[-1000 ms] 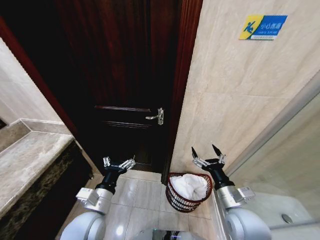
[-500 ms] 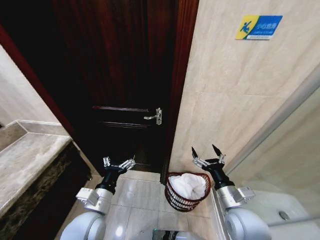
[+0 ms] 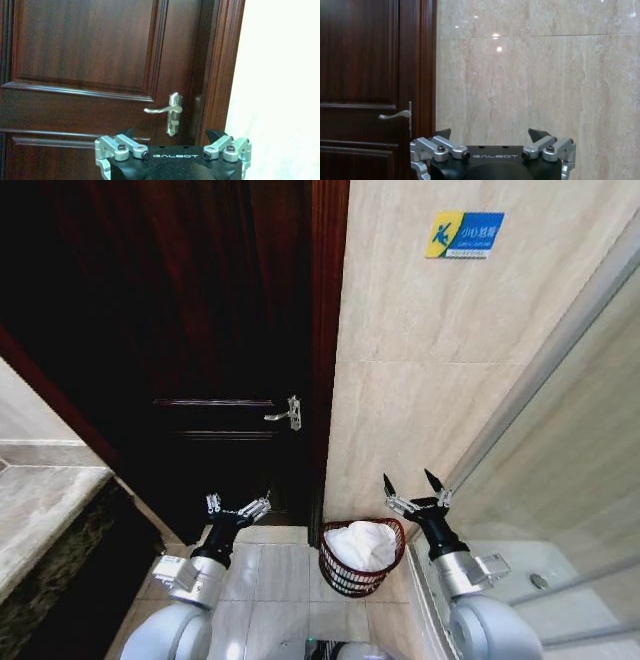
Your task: Discard the used towel into the hamper.
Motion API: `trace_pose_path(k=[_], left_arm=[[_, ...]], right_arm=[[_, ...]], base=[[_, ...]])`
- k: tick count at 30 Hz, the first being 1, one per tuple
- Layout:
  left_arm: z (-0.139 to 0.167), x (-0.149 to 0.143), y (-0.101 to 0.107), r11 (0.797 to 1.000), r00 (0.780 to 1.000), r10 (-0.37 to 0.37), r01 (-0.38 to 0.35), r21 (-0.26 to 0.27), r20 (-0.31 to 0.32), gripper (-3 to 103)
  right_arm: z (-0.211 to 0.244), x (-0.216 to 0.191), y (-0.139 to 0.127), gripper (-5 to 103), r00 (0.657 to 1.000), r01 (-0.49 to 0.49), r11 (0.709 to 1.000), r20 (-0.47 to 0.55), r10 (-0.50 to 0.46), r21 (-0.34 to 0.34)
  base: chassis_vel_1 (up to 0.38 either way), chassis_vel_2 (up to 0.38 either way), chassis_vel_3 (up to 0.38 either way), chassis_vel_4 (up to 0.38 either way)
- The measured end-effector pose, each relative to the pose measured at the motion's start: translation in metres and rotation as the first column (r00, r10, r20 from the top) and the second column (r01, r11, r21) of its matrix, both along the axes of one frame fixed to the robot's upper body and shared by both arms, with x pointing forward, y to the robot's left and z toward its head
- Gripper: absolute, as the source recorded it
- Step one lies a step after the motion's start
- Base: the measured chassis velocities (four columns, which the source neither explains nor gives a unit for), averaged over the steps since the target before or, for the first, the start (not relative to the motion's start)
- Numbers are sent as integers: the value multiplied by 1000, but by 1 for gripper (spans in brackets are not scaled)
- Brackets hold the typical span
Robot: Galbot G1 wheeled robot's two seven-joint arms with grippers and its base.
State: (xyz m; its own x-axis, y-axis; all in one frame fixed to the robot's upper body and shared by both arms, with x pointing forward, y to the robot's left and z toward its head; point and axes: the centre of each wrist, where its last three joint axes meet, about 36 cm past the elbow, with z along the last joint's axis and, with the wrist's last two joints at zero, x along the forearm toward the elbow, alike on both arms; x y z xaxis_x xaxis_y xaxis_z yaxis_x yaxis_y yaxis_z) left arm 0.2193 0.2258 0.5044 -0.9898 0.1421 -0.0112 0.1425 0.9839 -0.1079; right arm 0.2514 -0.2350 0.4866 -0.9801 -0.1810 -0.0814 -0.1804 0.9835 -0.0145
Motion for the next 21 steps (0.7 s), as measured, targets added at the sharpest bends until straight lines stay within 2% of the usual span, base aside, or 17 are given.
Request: trace_pose_path(k=[21], left_arm=[[0, 0, 0, 1000, 1000, 0, 0, 0, 0, 97]], right_arm=[[0, 0, 0, 100, 1000, 0, 1000, 0, 0, 0]], base=[[2, 1, 2, 1]])
